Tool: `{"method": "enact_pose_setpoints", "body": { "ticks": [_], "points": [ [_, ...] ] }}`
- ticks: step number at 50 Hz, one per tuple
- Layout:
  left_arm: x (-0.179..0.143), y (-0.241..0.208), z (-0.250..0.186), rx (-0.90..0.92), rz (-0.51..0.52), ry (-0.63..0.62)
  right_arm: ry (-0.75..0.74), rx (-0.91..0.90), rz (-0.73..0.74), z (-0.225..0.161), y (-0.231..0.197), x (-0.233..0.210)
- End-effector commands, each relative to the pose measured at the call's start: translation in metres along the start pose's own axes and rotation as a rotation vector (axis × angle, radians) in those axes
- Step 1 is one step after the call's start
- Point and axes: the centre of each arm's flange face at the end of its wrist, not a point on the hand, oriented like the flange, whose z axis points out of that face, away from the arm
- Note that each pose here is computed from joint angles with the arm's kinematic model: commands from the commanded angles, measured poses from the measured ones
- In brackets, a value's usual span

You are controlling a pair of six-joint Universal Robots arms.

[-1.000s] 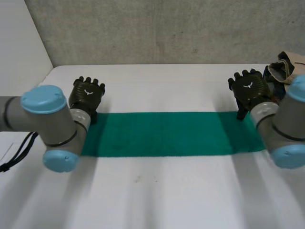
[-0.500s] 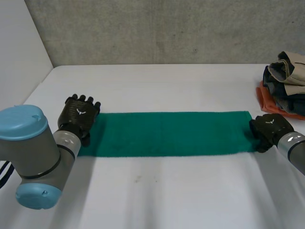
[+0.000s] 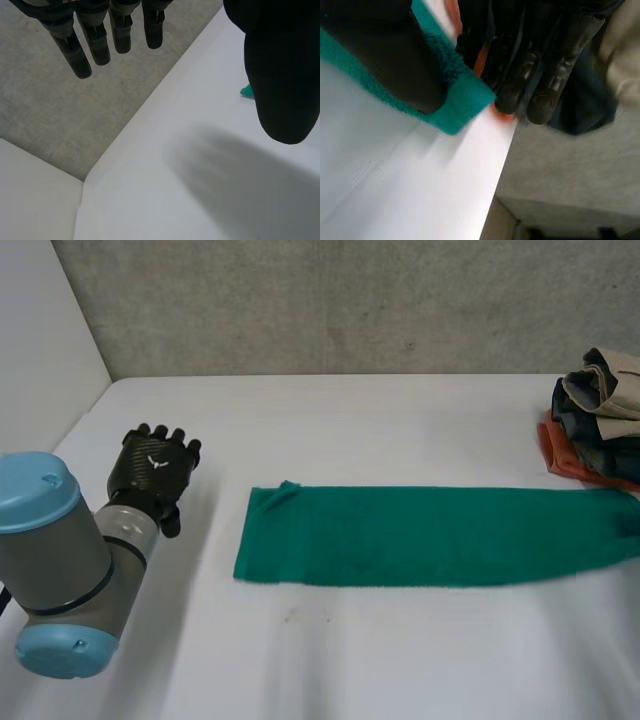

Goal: Fold the laundry.

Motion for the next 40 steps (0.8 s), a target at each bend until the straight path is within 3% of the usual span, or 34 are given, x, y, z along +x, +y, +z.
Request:
{"method": "enact_pose_setpoints", "body": {
  "ticks": [1,6,10,14,18,24,28,33,40],
  "points": [
    [-0.016,-0.007,-0.001,0.02,-0.048,-0.046,-0.094,0.439,0.033,-0.056,-0.116,-0.055],
    [-0.028,-0.013,-0.001,0.043,-0.095,-0.077,-0.24,0.749,0.023,-0.113,-0.18,-0.114],
    [-0.029,-0.013,-0.002,0.041,-0.105,-0.078,-0.447,1.012,-0.048,-0.174,-0.216,-0.21],
    [-0.027,-0.011,-0.003,0.028,-0.106,-0.073,-0.566,1.086,-0.125,-0.201,-0.212,-0.269],
    [-0.023,-0.005,-0.006,0.01,-0.104,-0.058,-0.619,1.068,-0.182,-0.198,-0.194,-0.302],
    [-0.018,-0.005,-0.006,0.012,-0.103,-0.041,-0.55,1.06,-0.133,-0.201,-0.21,-0.28],
    [-0.013,-0.013,-0.006,0.042,-0.101,-0.027,-0.48,0.943,0.008,-0.191,-0.213,-0.242],
    [0.012,-0.038,-0.011,0.123,-0.094,0.04,-0.426,0.625,0.235,-0.141,-0.171,-0.179],
    [0.061,-0.057,-0.021,0.189,-0.083,0.168,-0.501,0.358,0.263,-0.13,-0.114,-0.164]
  ]
}}
